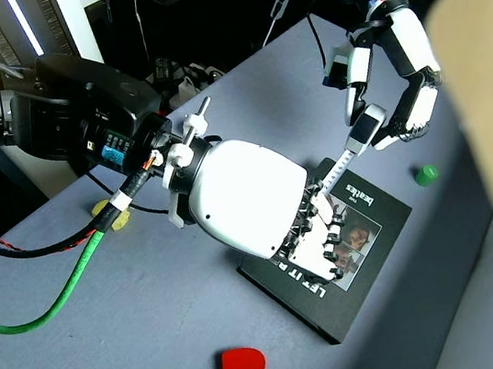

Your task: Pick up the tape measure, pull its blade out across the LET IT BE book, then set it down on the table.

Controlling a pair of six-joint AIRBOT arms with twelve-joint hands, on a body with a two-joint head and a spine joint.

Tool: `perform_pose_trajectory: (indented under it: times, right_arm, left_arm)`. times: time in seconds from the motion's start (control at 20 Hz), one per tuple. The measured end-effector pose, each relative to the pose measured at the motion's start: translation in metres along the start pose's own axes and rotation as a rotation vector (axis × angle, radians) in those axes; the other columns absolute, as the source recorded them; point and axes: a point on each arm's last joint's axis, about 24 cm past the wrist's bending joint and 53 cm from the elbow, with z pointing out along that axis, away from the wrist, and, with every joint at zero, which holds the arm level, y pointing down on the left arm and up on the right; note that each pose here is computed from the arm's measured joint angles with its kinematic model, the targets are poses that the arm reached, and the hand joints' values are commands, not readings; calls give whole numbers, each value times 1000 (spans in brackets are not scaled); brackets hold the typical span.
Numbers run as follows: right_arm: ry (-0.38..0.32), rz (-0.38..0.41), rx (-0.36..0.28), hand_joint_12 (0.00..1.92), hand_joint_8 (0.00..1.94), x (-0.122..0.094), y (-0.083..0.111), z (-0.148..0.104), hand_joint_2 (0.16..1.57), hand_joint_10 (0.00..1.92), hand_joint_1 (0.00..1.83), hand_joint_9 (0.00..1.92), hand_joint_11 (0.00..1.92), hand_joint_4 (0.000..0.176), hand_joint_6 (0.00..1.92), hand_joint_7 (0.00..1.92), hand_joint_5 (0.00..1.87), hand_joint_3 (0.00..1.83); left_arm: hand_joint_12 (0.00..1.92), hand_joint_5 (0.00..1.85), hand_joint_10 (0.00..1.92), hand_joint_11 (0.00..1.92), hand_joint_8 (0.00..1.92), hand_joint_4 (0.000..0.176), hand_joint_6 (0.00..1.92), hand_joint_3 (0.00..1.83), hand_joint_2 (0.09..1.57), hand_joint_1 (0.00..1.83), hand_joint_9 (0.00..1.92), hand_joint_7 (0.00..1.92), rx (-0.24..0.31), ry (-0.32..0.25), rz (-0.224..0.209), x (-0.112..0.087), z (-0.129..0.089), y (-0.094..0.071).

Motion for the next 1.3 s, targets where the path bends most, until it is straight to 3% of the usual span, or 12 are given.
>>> perform_pose_trajectory:
  times: [0.7, 0.75, 0.8, 0.85, 0.9, 1.05, 1.1, 1.3]
  right_arm:
    - [-1, 0, 0, 1227, 13, 0, 0, 0, 1182, 144, 1056, 737, 296, 0, 8, 813, 751, 1]
    - [-1, -1, 0, 1292, 894, 0, 0, 0, 1180, 303, 1170, 881, 429, 0, 974, 931, 753, 3]
    - [0, 0, 0, 1428, 1152, 0, 0, 0, 1166, 889, 1199, 855, 600, 0, 1120, 948, 833, 0]
    - [0, 0, 0, 1428, 1152, 0, 0, 0, 1166, 889, 1199, 855, 600, 0, 1120, 948, 833, 0]
    - [-2, -1, 0, 1471, 1206, 0, 0, 0, 1173, 1023, 1193, 820, 636, 0, 1134, 918, 835, 2]
    - [-6, -1, 3, 1499, 1211, -1, 0, 0, 1184, 1076, 1195, 777, 628, 0, 1186, 927, 787, 1]
    - [-7, -1, 2, 1504, 1183, -1, 0, 0, 1188, 1462, 1343, 733, 622, 0, 1167, 904, 769, 1]
    - [-8, 2, 3, 1508, 1183, -3, -2, 0, 1189, 1482, 1349, 734, 615, 0, 1169, 896, 769, 0]
  left_arm:
    - [1018, 971, 1121, 719, 491, 0, 961, 0, 1073, 1382, 943, 1223, 1, 3, -1, 1, 0, 0]
    - [1018, 971, 1121, 719, 493, 0, 961, 0, 1073, 1382, 943, 1224, 1, 2, -1, 1, 0, -1]
    - [1024, 970, 1123, 727, 495, 0, 962, 0, 1073, 1382, 943, 1223, 1, 4, -1, 2, 0, -1]
    - [1024, 970, 1123, 727, 495, 0, 962, 0, 1073, 1382, 943, 1223, 1, 4, 0, 2, 0, -1]
    - [1027, 970, 1123, 734, 496, 0, 962, 0, 1073, 1382, 942, 1222, 1, 6, 2, 3, 0, 0]
    - [1024, 967, 1121, 731, 497, 0, 965, 0, 1073, 1382, 951, 1216, -1, 6, 2, 3, 0, 0]
    - [1023, 967, 1121, 730, 497, 0, 966, 0, 1073, 1382, 951, 1215, -1, 6, 2, 3, 0, 0]
    - [1022, 961, 1124, 732, 499, 0, 966, 0, 1074, 1382, 950, 1218, -1, 6, -1, 3, 0, 0]
